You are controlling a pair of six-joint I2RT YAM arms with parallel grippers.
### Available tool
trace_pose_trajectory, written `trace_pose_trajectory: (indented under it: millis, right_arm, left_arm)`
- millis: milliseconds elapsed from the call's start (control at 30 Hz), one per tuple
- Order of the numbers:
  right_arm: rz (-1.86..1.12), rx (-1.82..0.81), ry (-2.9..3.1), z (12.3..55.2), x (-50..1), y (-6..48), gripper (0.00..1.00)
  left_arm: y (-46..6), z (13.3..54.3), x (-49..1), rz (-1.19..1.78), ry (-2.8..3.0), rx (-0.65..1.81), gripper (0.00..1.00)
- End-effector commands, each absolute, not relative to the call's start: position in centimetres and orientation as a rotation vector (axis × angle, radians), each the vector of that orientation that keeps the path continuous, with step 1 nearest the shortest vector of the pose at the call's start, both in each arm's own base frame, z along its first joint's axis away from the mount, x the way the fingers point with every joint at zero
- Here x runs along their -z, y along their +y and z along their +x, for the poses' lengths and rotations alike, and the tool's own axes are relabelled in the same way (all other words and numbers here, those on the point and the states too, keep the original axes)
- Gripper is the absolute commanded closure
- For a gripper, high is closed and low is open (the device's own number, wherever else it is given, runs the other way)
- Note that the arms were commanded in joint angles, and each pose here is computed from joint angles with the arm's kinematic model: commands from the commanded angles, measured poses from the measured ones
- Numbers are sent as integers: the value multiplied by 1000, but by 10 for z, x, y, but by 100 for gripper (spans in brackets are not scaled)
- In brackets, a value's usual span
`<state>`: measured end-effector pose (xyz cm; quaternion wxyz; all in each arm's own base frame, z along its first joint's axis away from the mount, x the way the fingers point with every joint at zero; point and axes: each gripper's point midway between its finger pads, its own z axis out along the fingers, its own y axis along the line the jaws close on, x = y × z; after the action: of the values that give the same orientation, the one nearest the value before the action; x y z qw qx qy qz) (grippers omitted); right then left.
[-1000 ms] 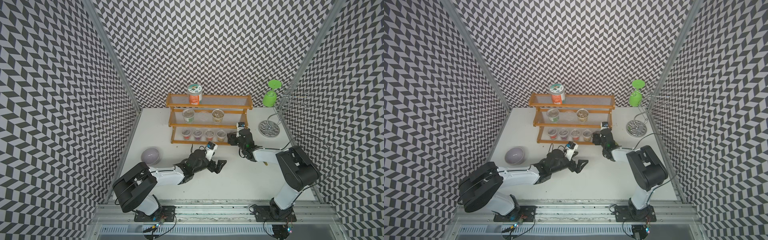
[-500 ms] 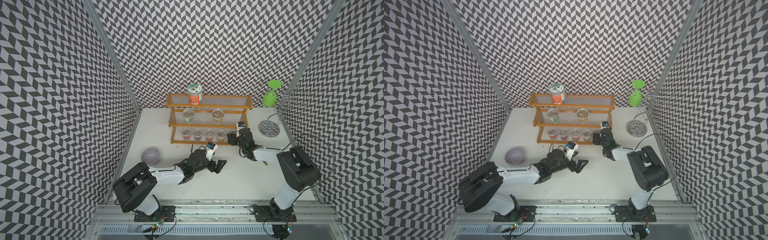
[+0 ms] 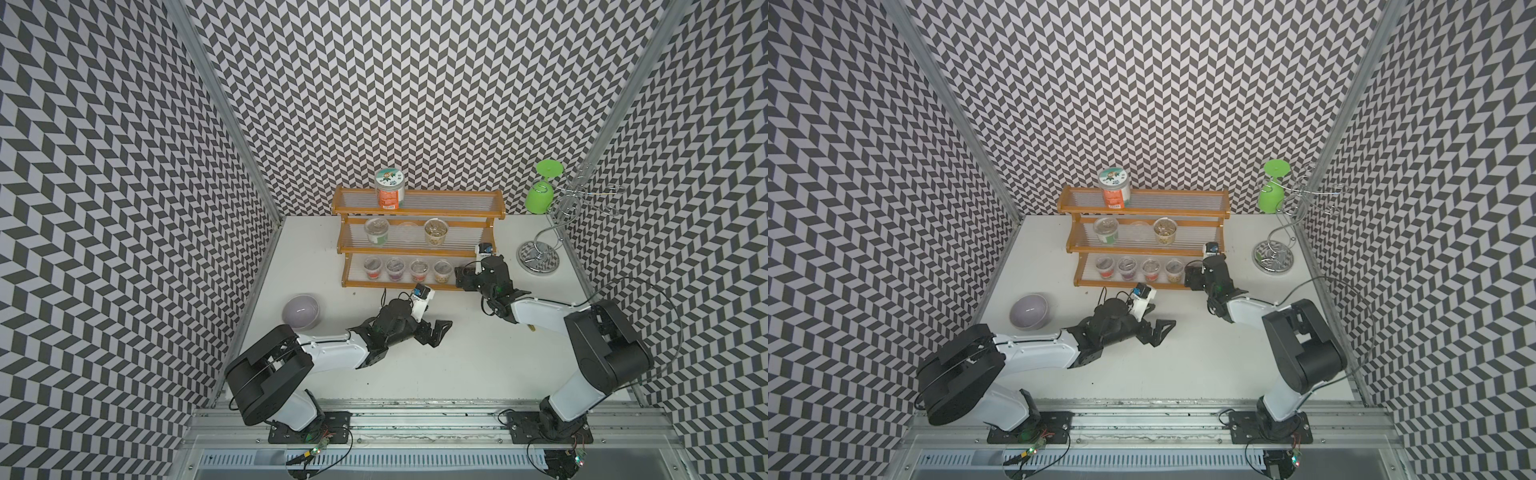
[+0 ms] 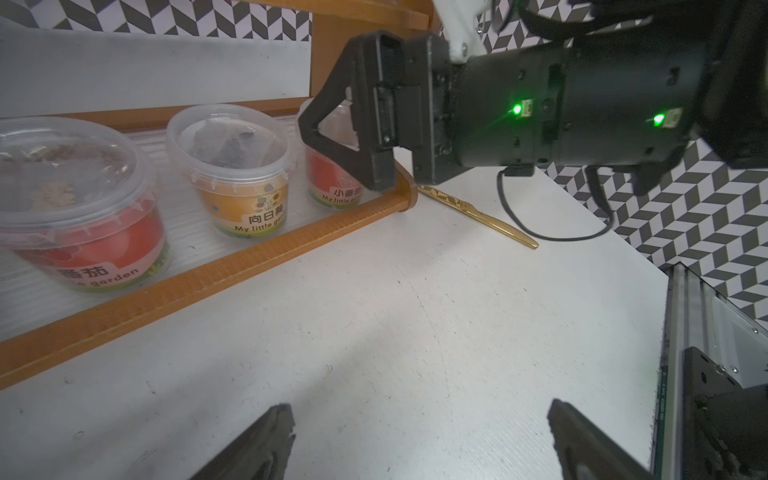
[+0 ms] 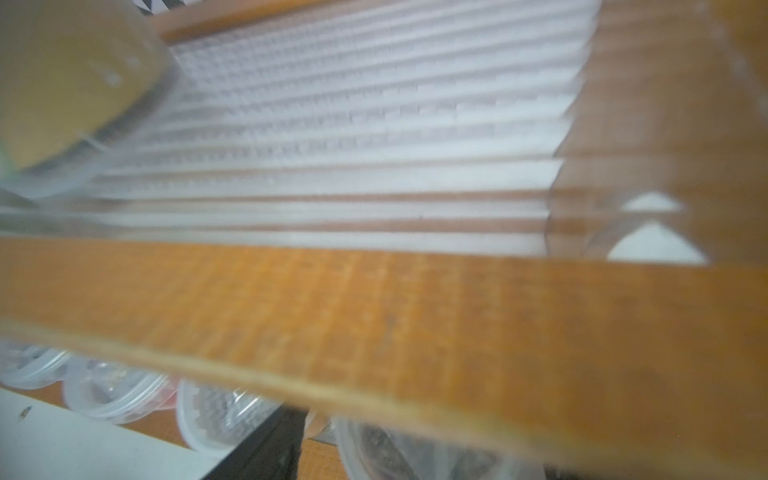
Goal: Place the seed container on the shelf
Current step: Place the seed jar on the shelf, then reset both arms
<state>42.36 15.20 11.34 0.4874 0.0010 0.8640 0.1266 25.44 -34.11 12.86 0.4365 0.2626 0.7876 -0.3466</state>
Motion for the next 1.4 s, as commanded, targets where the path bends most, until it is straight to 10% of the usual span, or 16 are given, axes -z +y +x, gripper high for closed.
trace_pose_trajectory:
  millis: [0,500,700,1367]
  right_arm:
    - [39,-295,2033,412,-139,139,10]
    - [236,64,1535,337,-272,35,0]
    - [342,296,1555,353,-243,-14,0]
    - [28,-25,1582,374,-172,4,0]
  left_arm:
    - [-331,263,-153,590,1904,806,0]
    - [-99,328,-279,-95,1633,266,0]
    - [10,339,-262,-429,1571,-4,1]
    - [28,367,-165,-155,1628,-172,1]
